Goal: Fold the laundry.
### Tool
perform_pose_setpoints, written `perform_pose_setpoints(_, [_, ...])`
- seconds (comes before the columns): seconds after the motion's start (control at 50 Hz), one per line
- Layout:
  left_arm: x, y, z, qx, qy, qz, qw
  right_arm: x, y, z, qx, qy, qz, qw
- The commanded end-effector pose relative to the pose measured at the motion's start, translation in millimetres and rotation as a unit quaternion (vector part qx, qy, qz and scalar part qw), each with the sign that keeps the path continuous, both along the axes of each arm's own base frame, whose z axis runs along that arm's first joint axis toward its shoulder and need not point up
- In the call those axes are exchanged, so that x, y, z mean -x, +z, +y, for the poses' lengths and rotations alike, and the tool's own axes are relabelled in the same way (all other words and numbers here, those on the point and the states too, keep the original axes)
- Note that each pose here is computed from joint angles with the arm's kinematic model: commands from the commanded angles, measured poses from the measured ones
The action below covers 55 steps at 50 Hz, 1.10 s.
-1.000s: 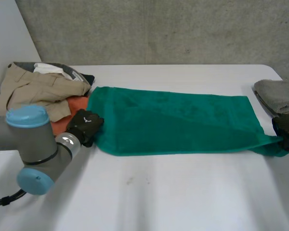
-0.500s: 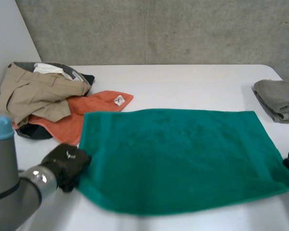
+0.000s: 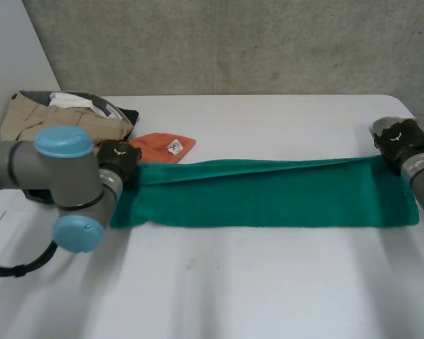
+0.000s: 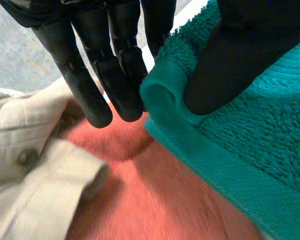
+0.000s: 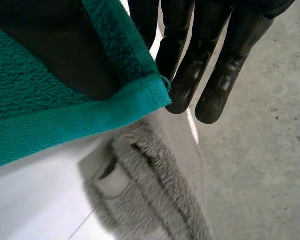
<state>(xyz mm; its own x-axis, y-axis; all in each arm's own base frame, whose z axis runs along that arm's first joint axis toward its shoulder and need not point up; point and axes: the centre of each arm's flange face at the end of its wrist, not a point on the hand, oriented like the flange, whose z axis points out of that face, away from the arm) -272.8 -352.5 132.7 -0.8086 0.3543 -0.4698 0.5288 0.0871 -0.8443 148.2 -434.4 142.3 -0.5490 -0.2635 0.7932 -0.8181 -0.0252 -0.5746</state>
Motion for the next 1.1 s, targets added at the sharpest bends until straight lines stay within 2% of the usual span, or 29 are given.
perform_pose_setpoints(0.02, [17.2,-1.7,-31.5,0.073,0.009,0.017,0.997,-15.1,-27.4,-38.6,0.062,0.003,0.005,0.998])
perform_pose_setpoints(0.18, [34.1,0.6,-20.1,0.101,-0.023,0.022,0.994,-24.7,-32.3,-34.3,0.056,-0.019,0.001,0.998])
perform_pose_setpoints(0.28, [35.2,25.5,-12.2,0.130,-0.027,0.032,0.991,-23.0,-0.8,-19.2,0.063,-0.023,-0.031,0.997])
perform_pose_setpoints(0.4, [25.1,41.1,7.4,0.124,-0.027,0.034,0.991,-17.7,54.5,17.6,0.061,-0.019,-0.116,0.991])
perform_pose_setpoints(0.48, [14.1,49.4,27.5,0.113,-0.025,0.030,0.993,-0.2,60.2,41.5,-0.001,-0.009,-0.136,0.991])
perform_pose_setpoints(0.62, [1.2,42.2,64.6,0.080,-0.039,0.023,0.996,14.5,32.3,71.6,-0.136,-0.009,-0.156,0.978])
perform_pose_setpoints(0.92, [-4.1,26.5,75.7,0.052,-0.041,0.013,0.998,22.8,-28.2,39.3,-0.143,-0.031,-0.139,0.979])
perform_pose_setpoints(1.1, [-4.6,31.3,74.4,0.058,-0.040,0.016,0.997,50.8,-17.2,23.8,-0.110,-0.090,-0.093,0.986])
